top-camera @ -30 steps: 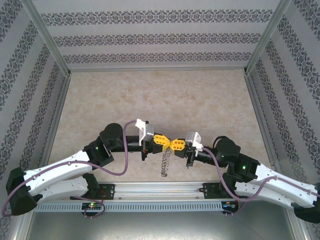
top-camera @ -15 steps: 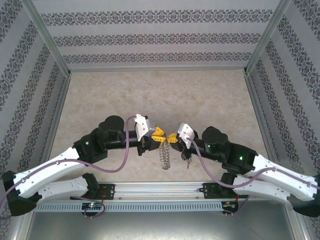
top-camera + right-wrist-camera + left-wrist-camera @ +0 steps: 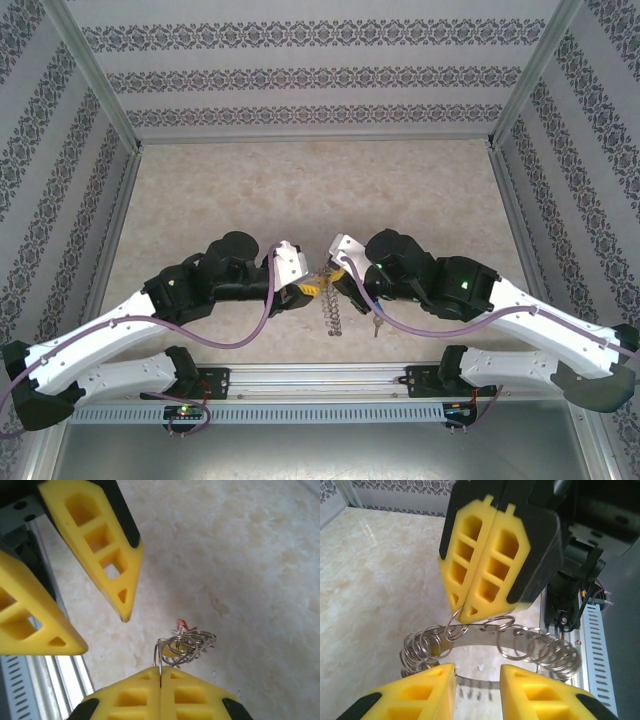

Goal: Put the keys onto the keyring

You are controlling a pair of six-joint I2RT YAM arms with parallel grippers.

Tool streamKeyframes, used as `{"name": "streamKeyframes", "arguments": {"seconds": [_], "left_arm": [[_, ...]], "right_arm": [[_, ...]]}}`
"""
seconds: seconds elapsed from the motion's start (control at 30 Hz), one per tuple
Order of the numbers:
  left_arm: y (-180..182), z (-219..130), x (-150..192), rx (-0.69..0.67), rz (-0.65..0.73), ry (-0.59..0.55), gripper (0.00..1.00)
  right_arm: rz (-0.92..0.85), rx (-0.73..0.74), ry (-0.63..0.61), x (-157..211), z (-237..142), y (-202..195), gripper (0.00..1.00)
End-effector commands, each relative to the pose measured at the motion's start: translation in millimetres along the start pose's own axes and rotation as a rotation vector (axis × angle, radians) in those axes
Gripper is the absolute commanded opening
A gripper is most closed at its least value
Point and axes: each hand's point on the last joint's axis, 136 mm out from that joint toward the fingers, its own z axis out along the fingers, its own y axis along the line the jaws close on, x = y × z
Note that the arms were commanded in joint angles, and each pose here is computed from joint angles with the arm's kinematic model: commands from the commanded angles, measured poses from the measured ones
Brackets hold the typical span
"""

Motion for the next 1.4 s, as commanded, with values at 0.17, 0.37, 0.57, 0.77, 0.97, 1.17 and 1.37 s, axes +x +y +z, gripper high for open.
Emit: {"name": "streamKeyframes", "arguments": {"seconds": [0.17, 0.37, 0.57, 0.77, 0.97, 1.17, 1.37], "left_arm": [[-16.6, -7.4, -4.1, 0.076, 0.036, -0.047, 0.29], [-21.8, -1.9, -4.9, 0.118, 0.032, -0.047, 0.29], [-21.2, 2.0, -5.7, 0.122, 0.033, -0.050, 0.29], [-21.9, 5.3, -6.2, 0.133, 0.035, -0.051, 0.23], [-24.5, 8.5, -3.2, 0.154, 0.029, -0.034, 0.06], [-29.2, 8.5, -6.0, 0.182, 0.030, -0.056, 0.00], [-25.9, -3.2, -25.6, 0.150, 0.010, -0.192, 0.00]], "right_arm": [[-0.014, -0.145, 0.006, -9.1, -8.4, 26.3, 0.00], [-0.025, -0.179, -0.005, -13.1, -7.8, 33.3, 0.00], [-0.037, -0.214, -0.020, -15.8, -10.4, 40.0, 0.00], [-0.062, -0.240, -0.028, -15.0, -12.8, 46.8, 0.00], [-0.071, -0.241, -0.051, -18.2, -16.4, 47.3, 0.00], [-0.080, -0.234, -0.075, -18.7, -17.0, 46.3, 0.00], [-0.043, -0.172, -0.119, -10.7, -18.3, 33.2, 0.36]]}}
